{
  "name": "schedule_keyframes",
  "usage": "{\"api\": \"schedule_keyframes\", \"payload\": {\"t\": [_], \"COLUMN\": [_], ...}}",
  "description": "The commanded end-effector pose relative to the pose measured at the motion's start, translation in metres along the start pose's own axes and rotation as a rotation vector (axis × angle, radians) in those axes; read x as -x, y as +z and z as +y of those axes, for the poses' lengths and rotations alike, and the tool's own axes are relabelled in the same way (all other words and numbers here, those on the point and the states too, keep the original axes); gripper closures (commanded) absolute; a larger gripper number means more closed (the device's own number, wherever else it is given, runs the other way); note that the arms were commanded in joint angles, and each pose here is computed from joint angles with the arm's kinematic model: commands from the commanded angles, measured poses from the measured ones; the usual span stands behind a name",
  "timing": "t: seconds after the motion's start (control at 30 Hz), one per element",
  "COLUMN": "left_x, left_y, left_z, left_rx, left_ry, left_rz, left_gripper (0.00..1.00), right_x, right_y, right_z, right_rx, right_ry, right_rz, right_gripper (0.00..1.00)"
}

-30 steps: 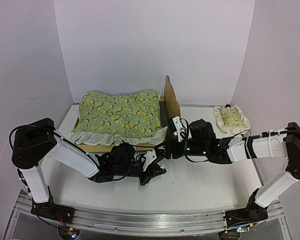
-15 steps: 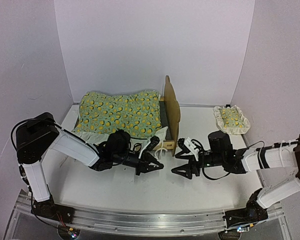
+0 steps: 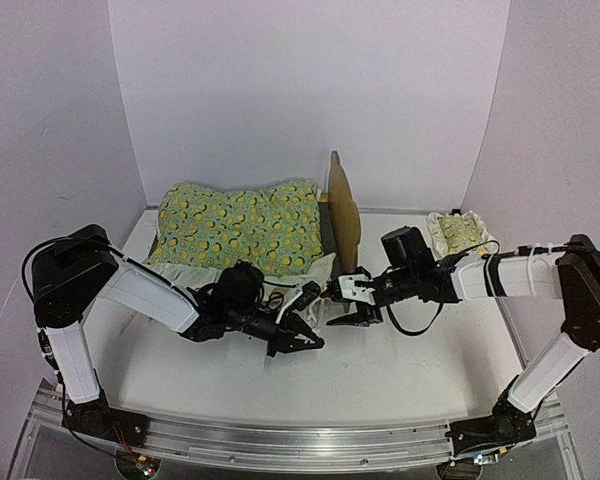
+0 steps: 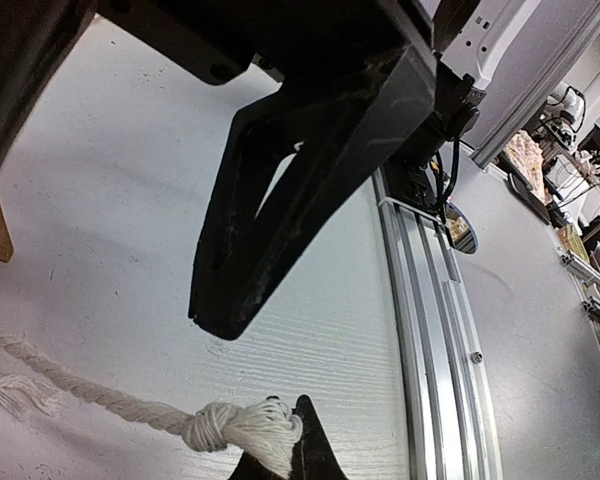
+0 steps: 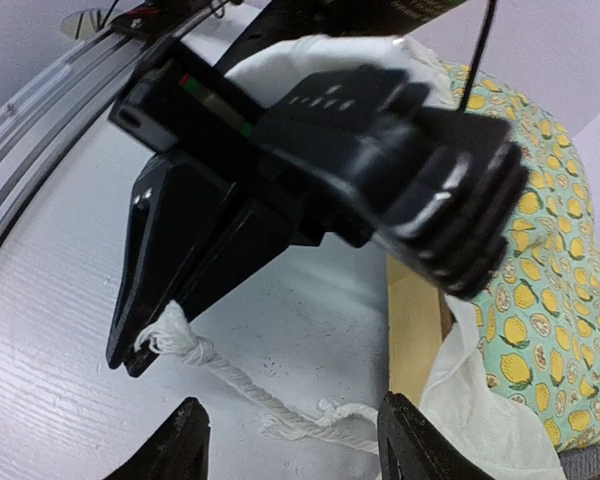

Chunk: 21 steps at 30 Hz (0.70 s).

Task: Set up the pet bed

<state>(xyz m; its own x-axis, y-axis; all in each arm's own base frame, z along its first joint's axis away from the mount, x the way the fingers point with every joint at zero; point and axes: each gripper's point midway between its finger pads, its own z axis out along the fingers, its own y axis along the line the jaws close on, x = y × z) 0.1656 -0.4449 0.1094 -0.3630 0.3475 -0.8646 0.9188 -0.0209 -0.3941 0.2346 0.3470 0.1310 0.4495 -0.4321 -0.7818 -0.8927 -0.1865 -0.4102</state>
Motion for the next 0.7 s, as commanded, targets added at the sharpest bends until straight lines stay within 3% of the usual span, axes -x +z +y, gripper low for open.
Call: {"api": "schedule_keyframes", "payload": {"t": [0.0, 0.5, 0.67], "left_x": [0.023, 0.022, 0.019], "left_y": [0.001, 0.006, 0.007], "left_z": [-0.005, -0.003, -0.004], "left_rx": [-0.019, -0.029, -0.042], "left_ry": [0.079, 0.078, 0.072], "left_rz": [-0.036, -0.015, -0.006], "left_gripper": [0.99, 0.98, 0.98], "right_x": [0.002, 0.016, 0.021], "right_y": [0.002, 0.024, 0.027], "right_z": [0.016, 0.024, 0.021], "right_rx": [0.143, 0.195, 0.182], "right_ry": [-0.100, -0.196, -0.221], "right_rz": [-0.006, -0.054, -0.056], "right_gripper": [0.45, 0.53, 0.61]}}
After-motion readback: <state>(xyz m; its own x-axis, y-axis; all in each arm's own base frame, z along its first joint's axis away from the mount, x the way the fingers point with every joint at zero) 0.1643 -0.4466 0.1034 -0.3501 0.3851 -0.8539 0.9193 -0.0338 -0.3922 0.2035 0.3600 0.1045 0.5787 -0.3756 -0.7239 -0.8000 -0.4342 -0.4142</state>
